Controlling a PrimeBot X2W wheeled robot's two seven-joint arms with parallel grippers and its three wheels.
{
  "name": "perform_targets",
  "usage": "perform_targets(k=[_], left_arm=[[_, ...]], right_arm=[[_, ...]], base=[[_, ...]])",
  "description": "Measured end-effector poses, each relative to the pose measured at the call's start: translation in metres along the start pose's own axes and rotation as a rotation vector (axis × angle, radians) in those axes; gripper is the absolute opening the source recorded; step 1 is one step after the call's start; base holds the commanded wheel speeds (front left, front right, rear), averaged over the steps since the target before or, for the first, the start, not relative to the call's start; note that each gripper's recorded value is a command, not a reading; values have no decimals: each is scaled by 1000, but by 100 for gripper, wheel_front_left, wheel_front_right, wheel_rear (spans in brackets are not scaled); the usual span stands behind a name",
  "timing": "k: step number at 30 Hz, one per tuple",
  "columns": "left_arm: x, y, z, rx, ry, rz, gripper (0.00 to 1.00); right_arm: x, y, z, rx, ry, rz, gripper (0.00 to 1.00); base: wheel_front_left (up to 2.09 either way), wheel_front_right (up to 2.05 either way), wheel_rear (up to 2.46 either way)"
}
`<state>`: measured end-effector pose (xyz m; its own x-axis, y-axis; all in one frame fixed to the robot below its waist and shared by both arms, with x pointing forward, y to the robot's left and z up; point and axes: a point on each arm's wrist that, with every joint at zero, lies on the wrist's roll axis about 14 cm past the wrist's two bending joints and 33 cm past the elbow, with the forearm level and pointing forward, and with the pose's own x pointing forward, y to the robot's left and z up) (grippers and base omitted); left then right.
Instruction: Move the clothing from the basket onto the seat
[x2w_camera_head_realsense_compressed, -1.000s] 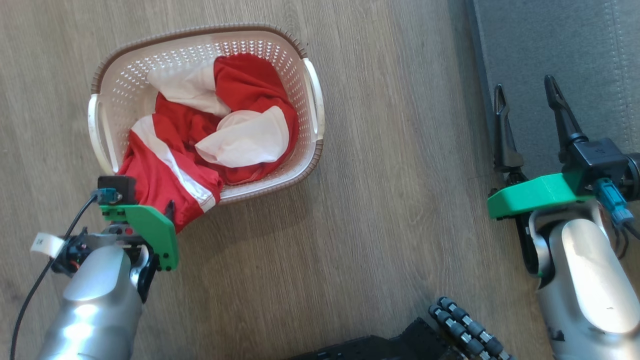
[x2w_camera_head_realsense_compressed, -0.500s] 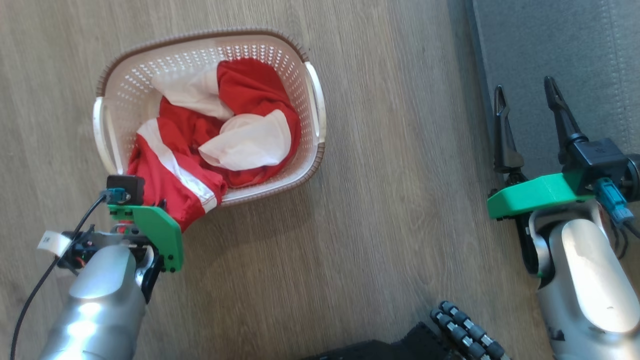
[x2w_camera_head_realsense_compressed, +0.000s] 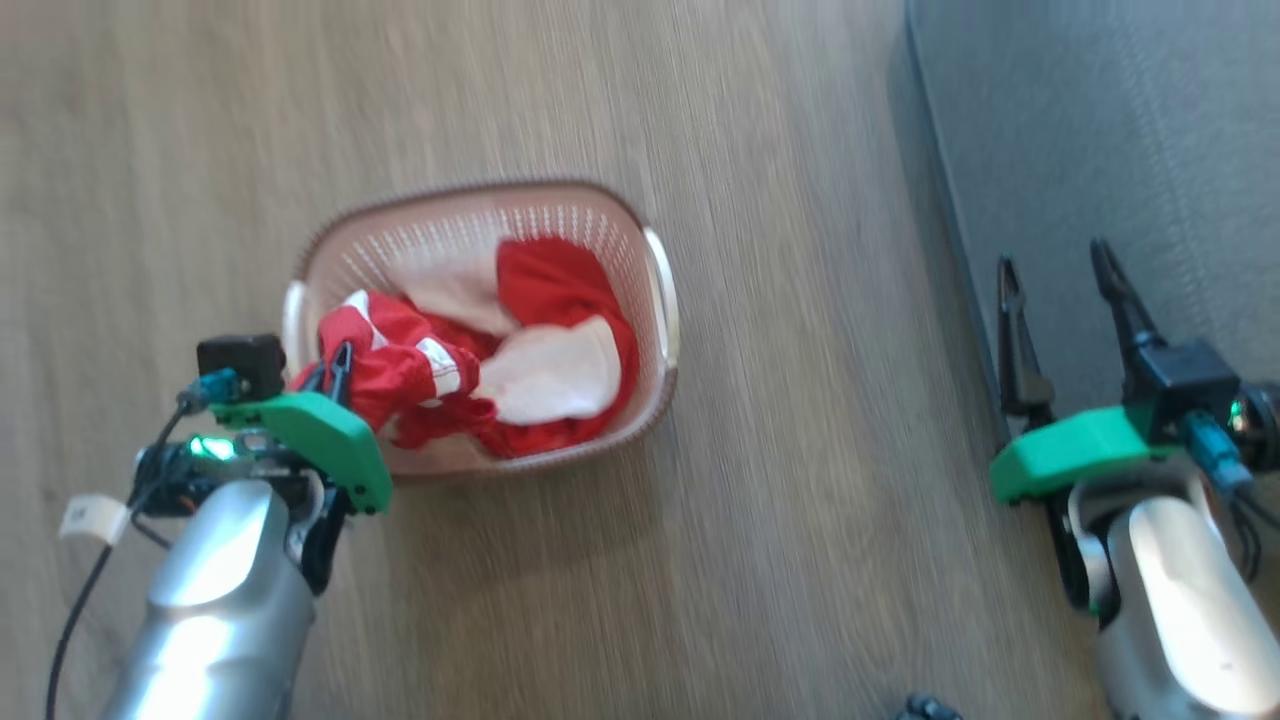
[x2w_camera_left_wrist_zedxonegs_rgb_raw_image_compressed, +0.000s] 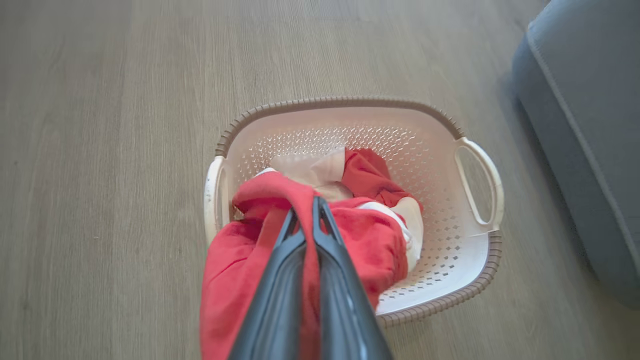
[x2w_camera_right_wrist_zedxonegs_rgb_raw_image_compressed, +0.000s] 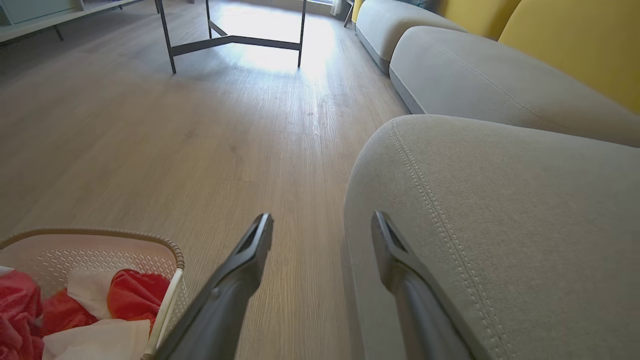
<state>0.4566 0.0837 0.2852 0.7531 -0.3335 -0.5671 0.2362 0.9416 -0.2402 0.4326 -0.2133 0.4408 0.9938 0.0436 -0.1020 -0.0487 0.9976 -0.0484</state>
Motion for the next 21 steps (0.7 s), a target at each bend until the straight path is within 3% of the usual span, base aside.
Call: perform_targets(k=[12, 21], left_arm=[[-107, -9, 128, -6, -496, 9, 0], [-175, -15, 143, 21, -657, 34, 0]], right_arm=[[-56, 6, 44, 2, -109, 21, 100], [-80, 12, 63, -12, -173, 45, 100]], base=[[0, 0, 0], [0, 0, 0]])
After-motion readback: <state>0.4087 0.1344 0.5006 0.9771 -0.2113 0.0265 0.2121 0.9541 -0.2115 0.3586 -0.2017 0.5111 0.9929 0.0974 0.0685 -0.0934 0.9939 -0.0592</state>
